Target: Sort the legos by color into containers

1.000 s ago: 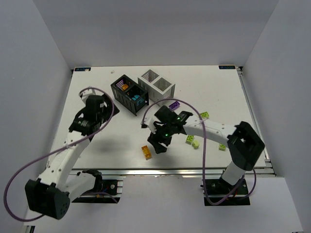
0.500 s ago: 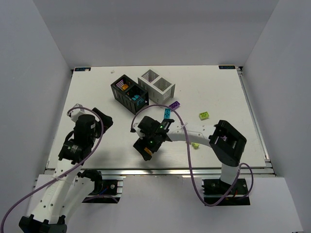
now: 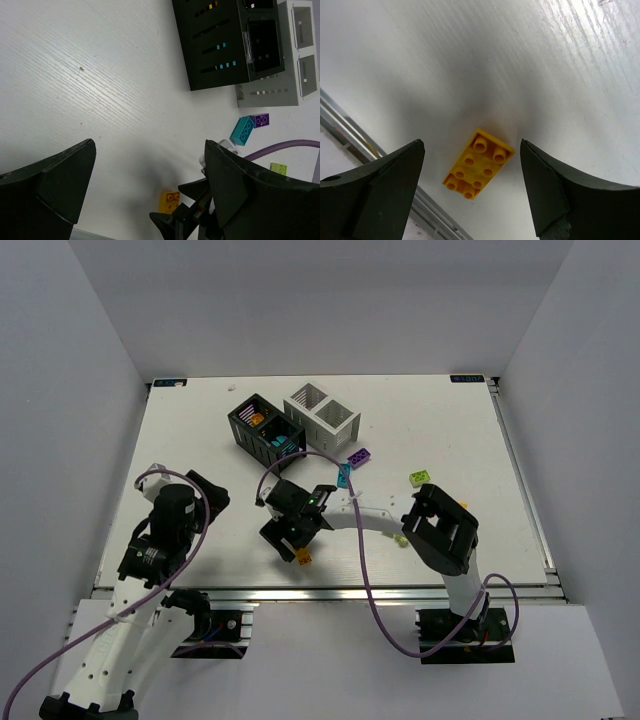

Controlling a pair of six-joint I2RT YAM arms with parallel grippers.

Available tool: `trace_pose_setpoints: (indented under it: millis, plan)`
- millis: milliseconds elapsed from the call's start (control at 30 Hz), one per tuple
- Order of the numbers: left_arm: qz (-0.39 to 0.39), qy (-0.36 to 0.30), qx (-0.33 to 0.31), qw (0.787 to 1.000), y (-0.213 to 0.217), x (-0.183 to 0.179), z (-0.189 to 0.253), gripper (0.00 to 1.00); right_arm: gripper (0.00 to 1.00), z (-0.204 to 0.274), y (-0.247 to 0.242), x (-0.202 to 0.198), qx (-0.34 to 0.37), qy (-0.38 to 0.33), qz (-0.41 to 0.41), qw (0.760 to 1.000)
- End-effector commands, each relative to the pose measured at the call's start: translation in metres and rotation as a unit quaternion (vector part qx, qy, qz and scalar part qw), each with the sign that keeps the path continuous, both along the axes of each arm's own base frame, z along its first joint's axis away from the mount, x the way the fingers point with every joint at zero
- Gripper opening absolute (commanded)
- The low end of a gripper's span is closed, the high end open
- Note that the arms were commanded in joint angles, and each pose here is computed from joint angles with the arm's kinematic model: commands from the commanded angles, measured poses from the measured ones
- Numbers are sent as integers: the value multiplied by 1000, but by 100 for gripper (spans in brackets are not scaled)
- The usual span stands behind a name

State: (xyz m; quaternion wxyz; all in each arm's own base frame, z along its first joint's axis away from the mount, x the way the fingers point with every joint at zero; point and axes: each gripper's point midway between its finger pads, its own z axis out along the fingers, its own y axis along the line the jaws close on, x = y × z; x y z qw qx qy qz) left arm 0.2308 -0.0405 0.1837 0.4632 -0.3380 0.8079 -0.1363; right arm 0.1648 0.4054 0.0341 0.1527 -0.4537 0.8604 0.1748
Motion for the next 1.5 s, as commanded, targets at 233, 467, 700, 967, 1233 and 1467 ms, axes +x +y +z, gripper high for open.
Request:
trace_pose_setpoints:
  millis: [233, 467, 700, 967, 1233, 1467]
  plan:
    - [18, -8, -4, 1000, 6, -3, 2, 98, 70, -5, -9, 3, -20, -22, -7, 1000]
    - [17, -13, -6, 1000, 5, -2, 4, 98, 51, -2, -13, -1, -19, -19, 13, 1000]
    - [13, -23, -12, 1000, 4, -5, 8, 98, 16, 24, -7, 2, 15, -45, 79, 996]
    - [9, -44, -24, 999, 3, -8, 11, 98, 0, 116, 14, 57, 159, -127, 220, 954]
    - [3, -51, -25, 998, 0, -3, 13, 98, 0, 251, 37, 156, 315, -265, 176, 894]
    - [-4, -46, -23, 999, -4, 3, 10, 98, 0, 317, 66, 213, 438, -391, 105, 803]
